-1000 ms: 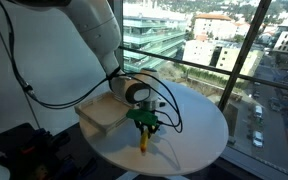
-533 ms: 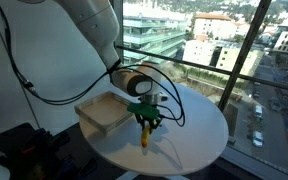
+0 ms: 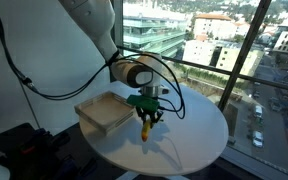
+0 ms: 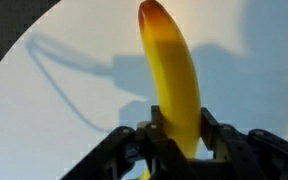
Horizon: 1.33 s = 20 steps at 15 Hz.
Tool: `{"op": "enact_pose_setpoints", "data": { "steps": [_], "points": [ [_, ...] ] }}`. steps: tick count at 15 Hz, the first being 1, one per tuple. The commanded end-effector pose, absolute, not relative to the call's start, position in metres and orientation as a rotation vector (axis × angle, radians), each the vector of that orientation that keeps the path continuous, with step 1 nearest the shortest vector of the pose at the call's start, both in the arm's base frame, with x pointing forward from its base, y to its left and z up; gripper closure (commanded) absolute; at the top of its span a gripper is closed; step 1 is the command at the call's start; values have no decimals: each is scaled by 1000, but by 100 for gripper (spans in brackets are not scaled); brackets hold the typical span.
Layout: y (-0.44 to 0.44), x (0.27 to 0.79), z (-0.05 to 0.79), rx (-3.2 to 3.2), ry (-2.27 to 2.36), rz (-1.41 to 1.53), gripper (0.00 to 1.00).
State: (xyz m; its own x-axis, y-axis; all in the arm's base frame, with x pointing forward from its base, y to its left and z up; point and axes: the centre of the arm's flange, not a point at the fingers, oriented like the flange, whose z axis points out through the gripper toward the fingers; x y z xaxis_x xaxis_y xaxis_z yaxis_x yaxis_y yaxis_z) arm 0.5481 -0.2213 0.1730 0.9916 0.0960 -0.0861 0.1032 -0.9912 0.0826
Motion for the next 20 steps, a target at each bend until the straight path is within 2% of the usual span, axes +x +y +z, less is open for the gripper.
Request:
{"op": "enact_pose_setpoints", "data": {
  "steps": [1,20],
  "points": [
    [-211,539,201,3027,108,-143,84],
    [-127,554,232,3030,130,-131,84]
  ]
}}
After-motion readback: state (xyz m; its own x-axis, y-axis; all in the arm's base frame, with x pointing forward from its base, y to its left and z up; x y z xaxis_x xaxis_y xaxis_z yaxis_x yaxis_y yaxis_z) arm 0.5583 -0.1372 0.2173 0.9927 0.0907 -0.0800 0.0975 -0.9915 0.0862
